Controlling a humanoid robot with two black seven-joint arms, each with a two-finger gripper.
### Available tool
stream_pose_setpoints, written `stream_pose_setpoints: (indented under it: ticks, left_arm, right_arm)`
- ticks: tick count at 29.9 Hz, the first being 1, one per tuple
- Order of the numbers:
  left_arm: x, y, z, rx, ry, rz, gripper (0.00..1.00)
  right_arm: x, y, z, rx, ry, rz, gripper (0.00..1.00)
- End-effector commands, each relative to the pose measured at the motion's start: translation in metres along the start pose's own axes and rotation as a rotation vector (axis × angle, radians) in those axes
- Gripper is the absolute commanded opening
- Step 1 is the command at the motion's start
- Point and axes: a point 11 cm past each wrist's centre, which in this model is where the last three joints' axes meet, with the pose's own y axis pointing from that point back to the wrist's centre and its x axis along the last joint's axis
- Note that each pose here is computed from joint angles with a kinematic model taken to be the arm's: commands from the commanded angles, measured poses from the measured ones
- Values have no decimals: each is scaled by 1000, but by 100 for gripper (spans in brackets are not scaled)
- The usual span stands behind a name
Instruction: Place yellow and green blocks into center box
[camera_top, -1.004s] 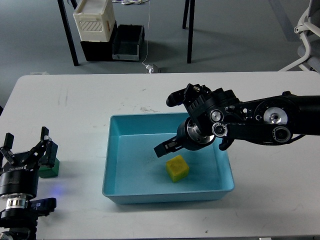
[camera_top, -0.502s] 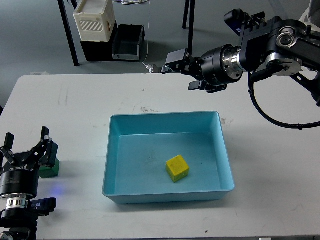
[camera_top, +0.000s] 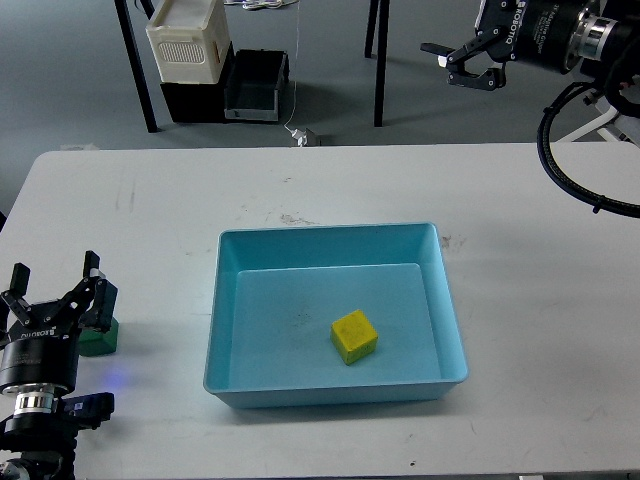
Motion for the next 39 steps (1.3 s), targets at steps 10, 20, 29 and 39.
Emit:
stream_pose_setpoints:
  ticks: [10, 20, 29, 39]
  left_arm:
    - [0, 0, 1, -3, 2, -1, 100]
    - [-1, -2, -1, 1, 3, -6, 100]
    - [-2, -2, -3, 9, 6, -9, 100]
    - [-16, -11, -9, 32, 9, -56, 100]
  right_arm:
    - [43, 36, -30, 230, -177, 73, 100]
    - [37, 35, -22, 199, -148, 54, 100]
    - [44, 60, 1, 462, -426, -81, 100]
    - [64, 176, 23, 715, -505, -5, 100]
